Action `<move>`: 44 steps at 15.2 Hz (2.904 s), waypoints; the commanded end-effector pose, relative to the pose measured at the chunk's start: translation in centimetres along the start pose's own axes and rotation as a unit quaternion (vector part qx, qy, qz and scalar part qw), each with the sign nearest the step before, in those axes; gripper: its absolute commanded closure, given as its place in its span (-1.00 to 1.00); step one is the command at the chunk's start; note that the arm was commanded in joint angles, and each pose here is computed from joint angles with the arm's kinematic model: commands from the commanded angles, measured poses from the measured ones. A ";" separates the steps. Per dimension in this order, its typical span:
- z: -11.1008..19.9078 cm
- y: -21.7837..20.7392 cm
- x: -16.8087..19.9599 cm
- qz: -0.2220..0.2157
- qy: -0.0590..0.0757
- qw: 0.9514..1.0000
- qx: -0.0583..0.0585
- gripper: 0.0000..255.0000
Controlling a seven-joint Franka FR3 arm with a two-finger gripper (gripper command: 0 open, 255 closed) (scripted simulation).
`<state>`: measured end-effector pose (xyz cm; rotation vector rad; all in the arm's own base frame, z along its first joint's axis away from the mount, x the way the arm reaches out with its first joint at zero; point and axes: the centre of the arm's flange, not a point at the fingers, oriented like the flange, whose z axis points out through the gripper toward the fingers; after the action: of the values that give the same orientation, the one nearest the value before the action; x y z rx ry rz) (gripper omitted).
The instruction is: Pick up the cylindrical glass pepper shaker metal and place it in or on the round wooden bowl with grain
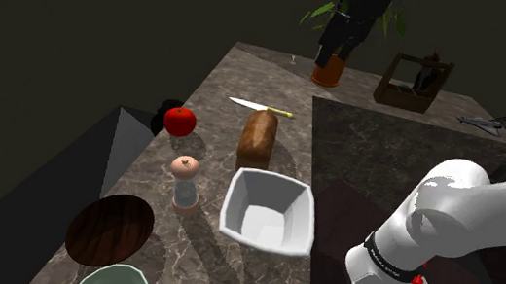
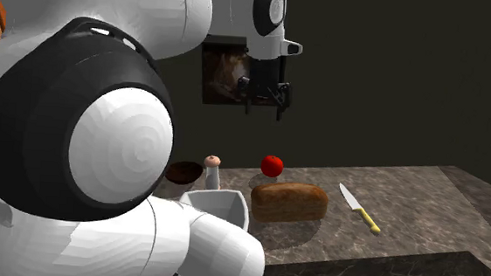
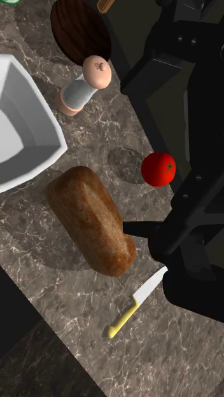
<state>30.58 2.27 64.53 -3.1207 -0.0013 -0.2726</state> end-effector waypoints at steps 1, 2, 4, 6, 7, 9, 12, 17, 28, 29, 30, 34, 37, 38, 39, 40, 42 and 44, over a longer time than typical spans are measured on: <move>0.0 0.0 0.0 0.000 0.000 1.000 0.000 -1.00; 1.0 -0.7 0.4 0.002 -0.001 1.000 0.003 -1.00; 2.9 -2.2 1.3 0.005 -0.004 1.000 0.008 -1.00; 4.8 -3.7 2.1 0.009 -0.007 1.000 0.014 -1.00; 5.8 -4.4 2.5 0.011 -0.008 1.000 0.016 -1.00; 7.7 -5.9 3.3 0.015 -0.011 1.000 0.022 -1.00; 10.6 -8.2 4.6 0.020 -0.015 0.999 0.030 -1.00; 15.2 -12.0 6.7 0.029 -0.022 0.998 0.044 -1.00; 25.2 -20.8 11.3 0.049 -0.036 0.995 0.074 -1.00; 26.1 -21.6 11.8 0.051 -0.038 0.995 0.076 -1.00; 27.0 -22.5 12.2 0.053 -0.039 0.995 0.079 -1.00; 29.1 -23.6 12.6 0.055 -0.041 0.994 0.082 -1.00; 30.6 -23.9 12.5 0.055 -0.041 0.994 0.082 -1.00; 31.2 -24.0 12.5 0.055 -0.041 0.994 0.082 -1.00; 32.0 -24.1 12.4 0.055 -0.041 0.994 0.082 -1.00; 32.0 -24.1 12.4 0.055 -0.041 0.994 0.082 -1.00; 32.0 -24.1 12.4 0.055 -0.041 0.994 0.082 -1.00; 32.0 -24.1 12.4 0.055 -0.041 0.994 0.082 -1.00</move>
<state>48.31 26.66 35.42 -2.9526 0.1391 -0.1360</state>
